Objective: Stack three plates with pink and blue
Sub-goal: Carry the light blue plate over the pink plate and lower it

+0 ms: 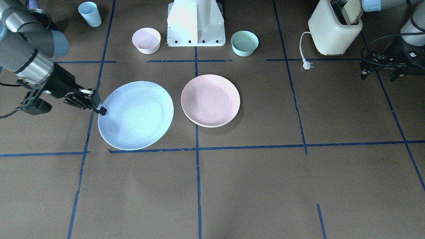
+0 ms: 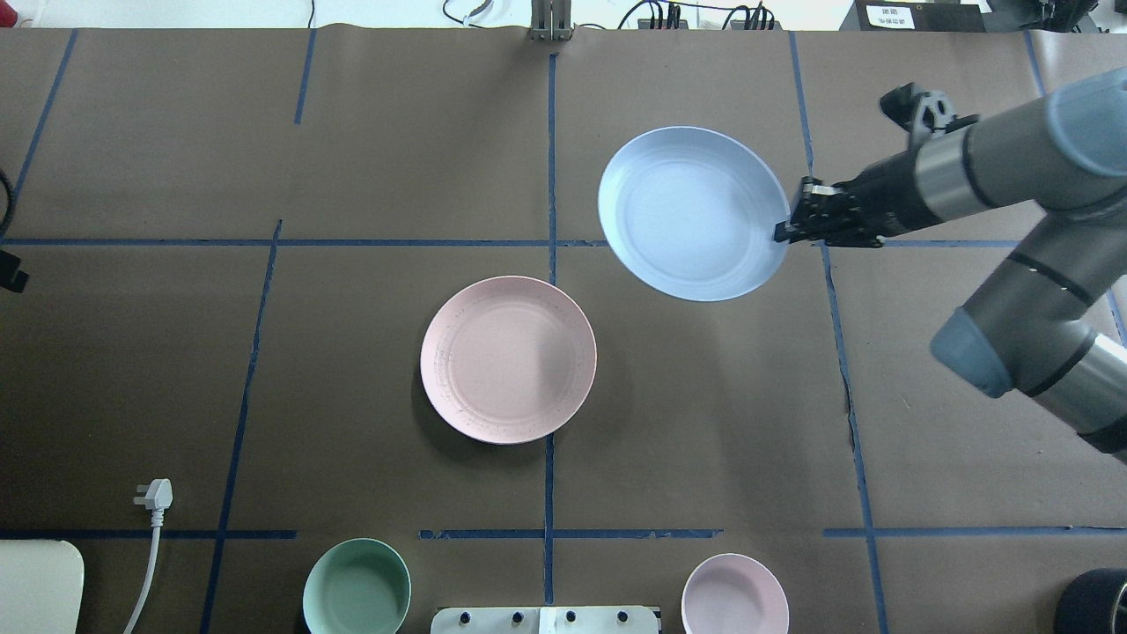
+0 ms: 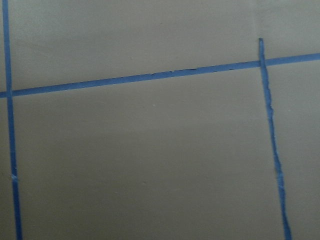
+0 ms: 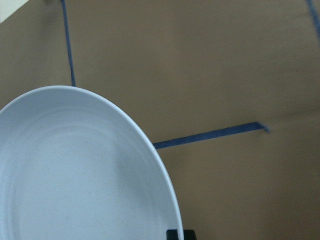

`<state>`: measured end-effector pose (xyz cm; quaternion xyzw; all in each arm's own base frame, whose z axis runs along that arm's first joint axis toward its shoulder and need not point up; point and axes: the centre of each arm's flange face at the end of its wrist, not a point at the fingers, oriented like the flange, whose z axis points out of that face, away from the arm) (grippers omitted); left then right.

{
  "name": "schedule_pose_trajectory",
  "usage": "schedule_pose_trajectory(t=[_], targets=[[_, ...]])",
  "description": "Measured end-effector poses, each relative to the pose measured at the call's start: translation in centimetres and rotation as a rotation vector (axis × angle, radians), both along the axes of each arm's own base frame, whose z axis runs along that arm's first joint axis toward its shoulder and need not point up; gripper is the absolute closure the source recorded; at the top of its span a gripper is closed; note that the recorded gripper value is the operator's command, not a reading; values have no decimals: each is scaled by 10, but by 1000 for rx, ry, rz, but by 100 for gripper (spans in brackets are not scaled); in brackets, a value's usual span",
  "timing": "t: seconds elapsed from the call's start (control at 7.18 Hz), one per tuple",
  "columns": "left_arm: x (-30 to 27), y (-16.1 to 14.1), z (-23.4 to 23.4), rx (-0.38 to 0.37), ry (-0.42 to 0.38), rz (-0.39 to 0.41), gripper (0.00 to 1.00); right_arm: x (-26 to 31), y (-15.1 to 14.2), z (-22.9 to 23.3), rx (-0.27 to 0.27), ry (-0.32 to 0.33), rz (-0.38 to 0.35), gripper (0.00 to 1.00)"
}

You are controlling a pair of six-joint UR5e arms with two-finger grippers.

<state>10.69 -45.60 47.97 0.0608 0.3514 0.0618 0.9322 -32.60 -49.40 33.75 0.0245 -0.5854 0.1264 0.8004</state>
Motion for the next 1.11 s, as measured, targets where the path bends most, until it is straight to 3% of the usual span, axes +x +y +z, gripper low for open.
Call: schedule_pose_trajectory(t=[0.42, 0.7, 0.98, 1.11], targets=[[-40, -20, 56, -4, 12, 47, 0, -140, 64, -76, 23, 94, 3, 100], [-44, -23, 64, -11, 13, 50, 0, -180, 94, -93, 32, 131, 3, 100], [-44, -24, 65, -11, 14, 50, 0, -190, 103, -95, 32, 142, -4, 98], [-44, -24, 65, -11, 14, 50, 0, -193, 105, -95, 32, 143, -9, 76]])
